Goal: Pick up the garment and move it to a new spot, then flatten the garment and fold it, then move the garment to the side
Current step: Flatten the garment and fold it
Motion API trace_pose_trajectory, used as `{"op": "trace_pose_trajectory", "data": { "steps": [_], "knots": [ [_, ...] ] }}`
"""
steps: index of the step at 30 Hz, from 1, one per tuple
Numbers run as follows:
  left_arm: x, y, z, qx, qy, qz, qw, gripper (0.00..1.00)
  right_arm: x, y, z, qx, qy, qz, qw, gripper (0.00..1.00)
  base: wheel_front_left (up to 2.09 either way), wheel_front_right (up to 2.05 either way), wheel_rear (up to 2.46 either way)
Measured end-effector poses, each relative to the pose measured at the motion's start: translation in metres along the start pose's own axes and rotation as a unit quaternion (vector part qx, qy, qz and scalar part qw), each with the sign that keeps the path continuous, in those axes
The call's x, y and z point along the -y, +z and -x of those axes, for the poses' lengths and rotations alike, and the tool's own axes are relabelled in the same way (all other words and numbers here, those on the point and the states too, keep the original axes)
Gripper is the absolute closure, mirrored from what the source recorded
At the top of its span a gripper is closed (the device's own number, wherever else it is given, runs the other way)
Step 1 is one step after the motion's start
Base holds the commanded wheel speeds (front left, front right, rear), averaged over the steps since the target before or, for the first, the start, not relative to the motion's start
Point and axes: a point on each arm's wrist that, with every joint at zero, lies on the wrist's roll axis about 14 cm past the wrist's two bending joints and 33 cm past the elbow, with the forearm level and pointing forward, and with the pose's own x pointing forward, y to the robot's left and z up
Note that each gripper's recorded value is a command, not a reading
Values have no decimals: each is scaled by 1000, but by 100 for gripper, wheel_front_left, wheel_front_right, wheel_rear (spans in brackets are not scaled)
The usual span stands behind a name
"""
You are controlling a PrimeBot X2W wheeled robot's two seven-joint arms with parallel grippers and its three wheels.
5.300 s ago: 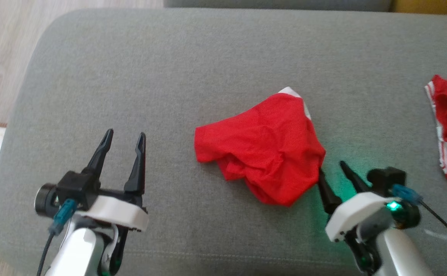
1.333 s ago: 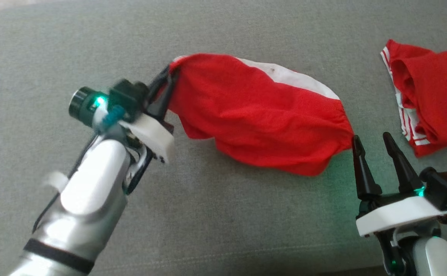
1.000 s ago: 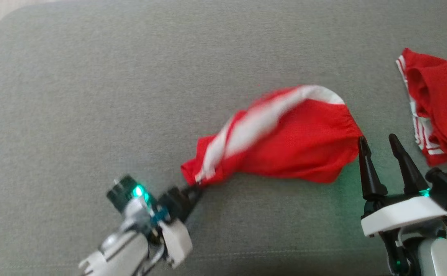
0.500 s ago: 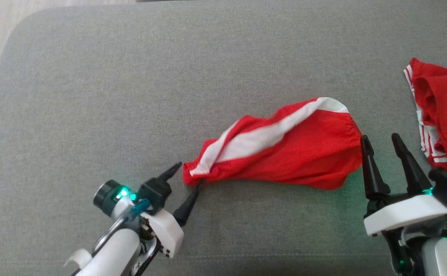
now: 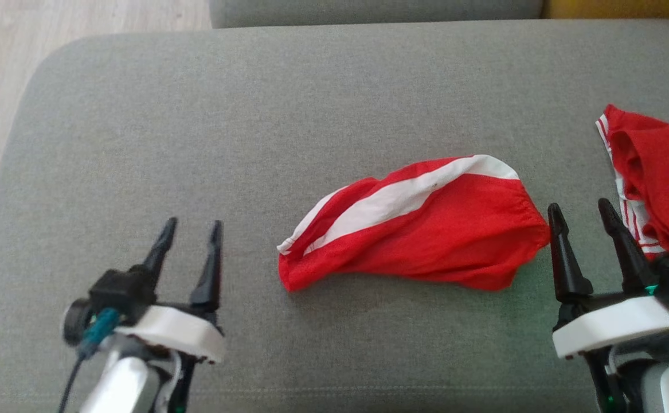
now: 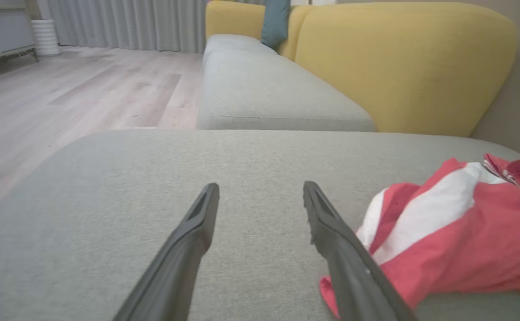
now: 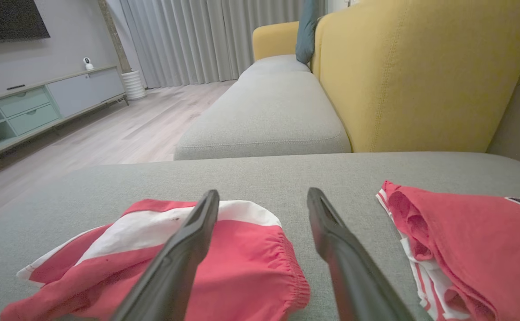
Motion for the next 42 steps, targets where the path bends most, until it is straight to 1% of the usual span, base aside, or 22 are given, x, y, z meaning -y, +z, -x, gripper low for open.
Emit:
{"op": "trace_pose_trajectory", "data": {
  "steps": [5, 8, 13, 28, 31, 34, 39, 42],
  "knots": [
    [-34, 9, 13, 10, 55, -10, 998, 0, -3, 7, 4, 6, 3, 19, 1000, 0, 0, 0, 0],
    [-42, 14, 20, 16, 64, -16, 998, 0, -5, 12, 8, 11, 4, 20, 1000, 0, 0, 0, 0],
    [-40, 13, 27, 14, 66, -13, 998, 0, -3, 4, 16, -4, 1, 19, 1000, 0, 0, 0, 0],
    [-34, 11, 26, 9, 58, -12, 998, 0, -5, 3, 13, -5, 3, 17, 1000, 0, 0, 0, 0],
    [-21, 12, 24, 9, 31, -7, 999, 0, -5, 1, 12, -8, 4, 17, 1000, 0, 0, 0, 0],
    [9, 4, 18, -14, -30, 4, 999, 0, -6, -3, 9, -14, 7, 13, 1000, 0, 0, 0, 0],
    [65, -8, 2, -49, -132, 21, 990, 0, -7, -11, 5, -26, 9, 8, 1000, 0, 0, 0, 0],
    [76, -25, -6, -80, -154, 21, 985, 0, -5, -10, 1, -25, 7, 4, 1000, 0, 0, 0, 0]
  ]
}}
